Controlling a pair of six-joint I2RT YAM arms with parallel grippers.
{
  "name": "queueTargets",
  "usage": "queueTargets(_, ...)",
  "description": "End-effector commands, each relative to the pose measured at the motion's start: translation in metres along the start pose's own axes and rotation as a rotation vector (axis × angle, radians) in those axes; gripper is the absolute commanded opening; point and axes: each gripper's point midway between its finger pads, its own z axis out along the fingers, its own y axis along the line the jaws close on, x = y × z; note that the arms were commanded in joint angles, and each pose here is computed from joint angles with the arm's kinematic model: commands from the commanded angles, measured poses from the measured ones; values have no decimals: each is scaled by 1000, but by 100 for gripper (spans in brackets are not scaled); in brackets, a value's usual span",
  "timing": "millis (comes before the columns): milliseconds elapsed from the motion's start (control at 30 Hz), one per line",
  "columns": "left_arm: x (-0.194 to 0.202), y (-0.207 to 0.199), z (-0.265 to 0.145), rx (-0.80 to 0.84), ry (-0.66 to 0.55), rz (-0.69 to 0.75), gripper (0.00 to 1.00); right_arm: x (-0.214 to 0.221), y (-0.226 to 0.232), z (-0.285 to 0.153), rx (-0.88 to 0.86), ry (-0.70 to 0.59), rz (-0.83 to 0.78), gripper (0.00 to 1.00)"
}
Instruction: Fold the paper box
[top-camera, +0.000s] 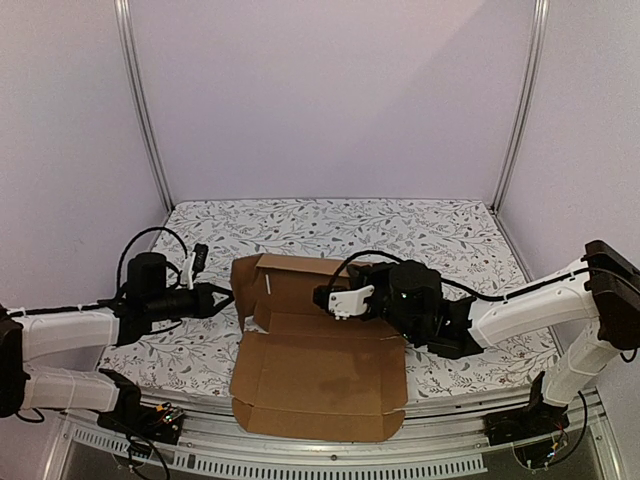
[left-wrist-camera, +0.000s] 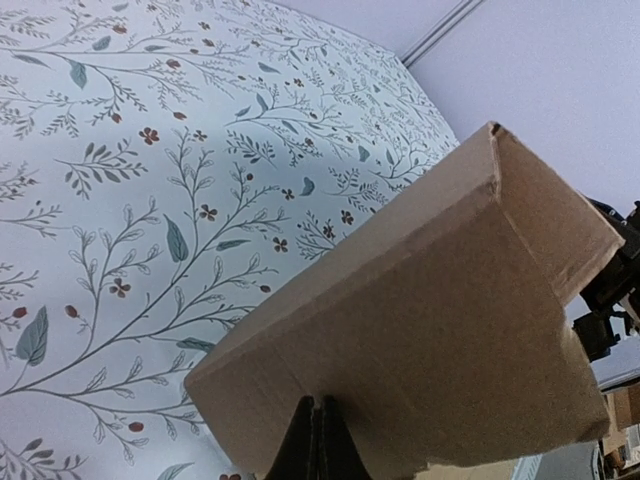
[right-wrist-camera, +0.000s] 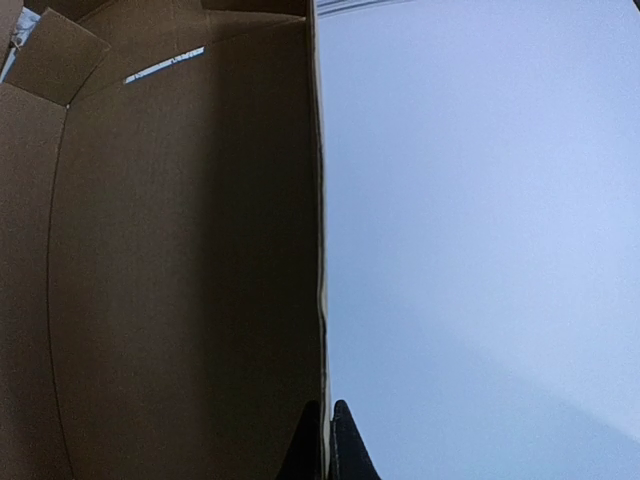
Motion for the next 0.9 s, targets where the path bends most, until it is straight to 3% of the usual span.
queueTargets(0, -11, -13, 5, 40, -15, 42, 2, -5, 12, 2, -32, -4, 11, 0)
queueTargets(867, -16, -12, 44, 8, 45, 122, 0, -3, 19, 4, -41, -1, 4, 0)
